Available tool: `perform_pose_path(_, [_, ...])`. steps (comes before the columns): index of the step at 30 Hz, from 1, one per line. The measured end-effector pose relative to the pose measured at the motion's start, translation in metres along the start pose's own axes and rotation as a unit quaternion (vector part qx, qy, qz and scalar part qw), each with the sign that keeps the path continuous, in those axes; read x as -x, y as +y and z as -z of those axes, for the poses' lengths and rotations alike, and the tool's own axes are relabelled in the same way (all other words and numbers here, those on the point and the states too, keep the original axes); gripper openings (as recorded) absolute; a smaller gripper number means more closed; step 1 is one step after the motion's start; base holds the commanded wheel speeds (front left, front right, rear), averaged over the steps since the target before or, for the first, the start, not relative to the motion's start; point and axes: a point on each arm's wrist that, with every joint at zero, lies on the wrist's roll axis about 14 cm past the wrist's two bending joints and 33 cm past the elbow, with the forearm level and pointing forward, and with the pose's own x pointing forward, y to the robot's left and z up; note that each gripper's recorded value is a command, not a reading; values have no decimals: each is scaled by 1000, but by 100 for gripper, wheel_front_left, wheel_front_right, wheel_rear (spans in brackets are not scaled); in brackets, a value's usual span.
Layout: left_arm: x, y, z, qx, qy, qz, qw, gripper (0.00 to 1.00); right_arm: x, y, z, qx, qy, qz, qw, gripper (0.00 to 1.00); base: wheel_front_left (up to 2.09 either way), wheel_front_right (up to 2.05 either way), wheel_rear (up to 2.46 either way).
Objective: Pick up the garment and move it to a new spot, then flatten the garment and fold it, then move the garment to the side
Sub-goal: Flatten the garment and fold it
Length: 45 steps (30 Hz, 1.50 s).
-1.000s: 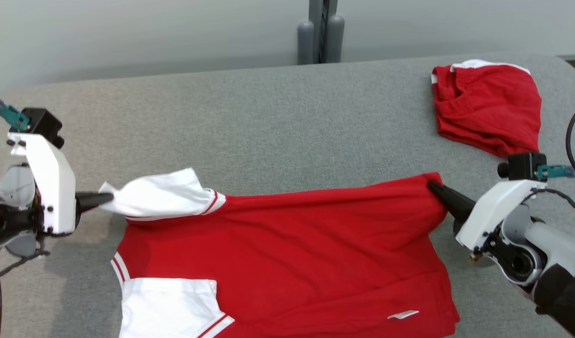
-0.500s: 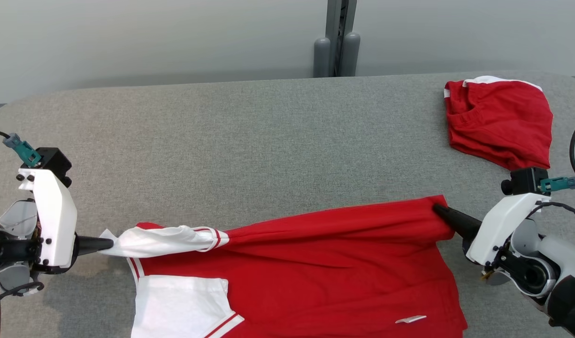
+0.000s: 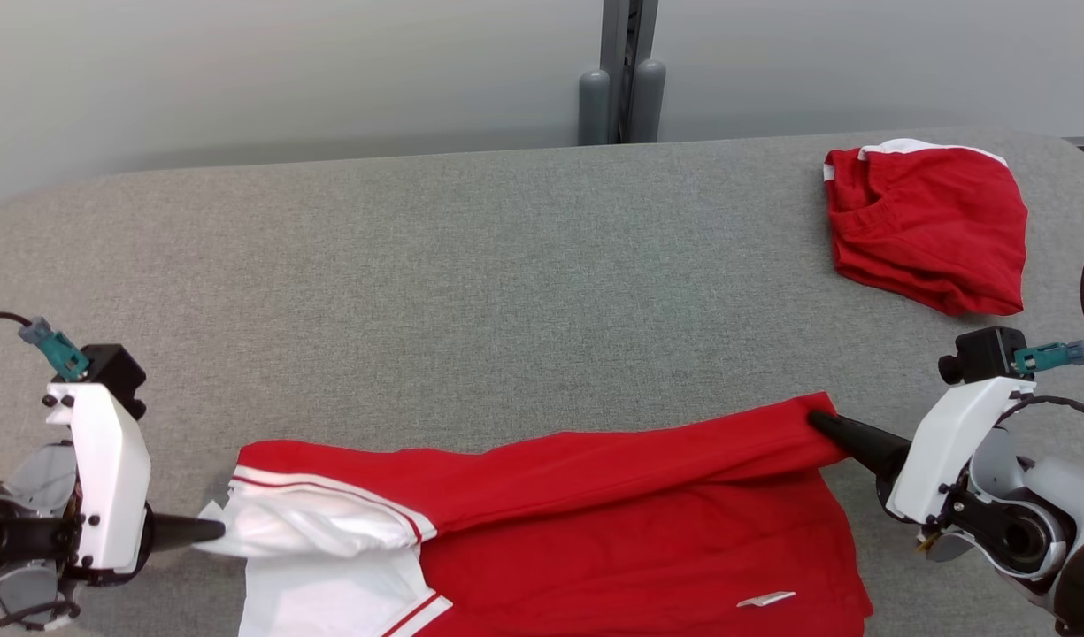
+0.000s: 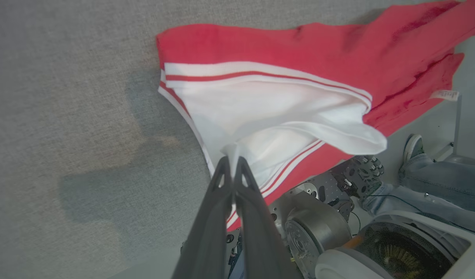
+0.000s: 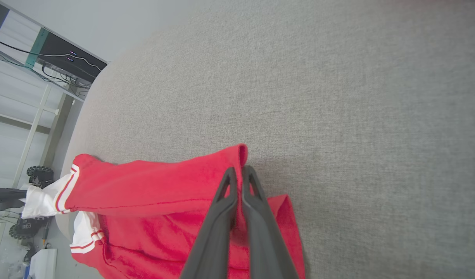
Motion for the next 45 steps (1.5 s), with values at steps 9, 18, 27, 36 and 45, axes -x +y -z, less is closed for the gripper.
perform_pose_path(9, [-4, 0, 21, 14, 20, 4, 1000, 0, 8, -3, 2, 0, 6, -3, 1000, 0, 0, 0, 0])
perform_pose_path(18, [-10, -5, 38, 21, 36, 11, 999, 0, 19, -10, 18, -10, 32, 2, 999, 0, 0, 0, 0])
perform_pose_path(27, [-11, -5, 47, 27, 46, 10, 999, 0, 27, -12, 30, -21, 44, 4, 999, 0, 0, 0, 0])
perform_pose_path(36, [-19, -6, 53, 30, 61, 12, 998, 0, 28, -21, 41, -26, 67, 14, 997, 0, 0, 0, 0])
perform_pose_path(45, [-24, -5, 54, 28, 69, 11, 997, 89, 26, -25, 47, -26, 76, 22, 997, 100, 0, 0, 0])
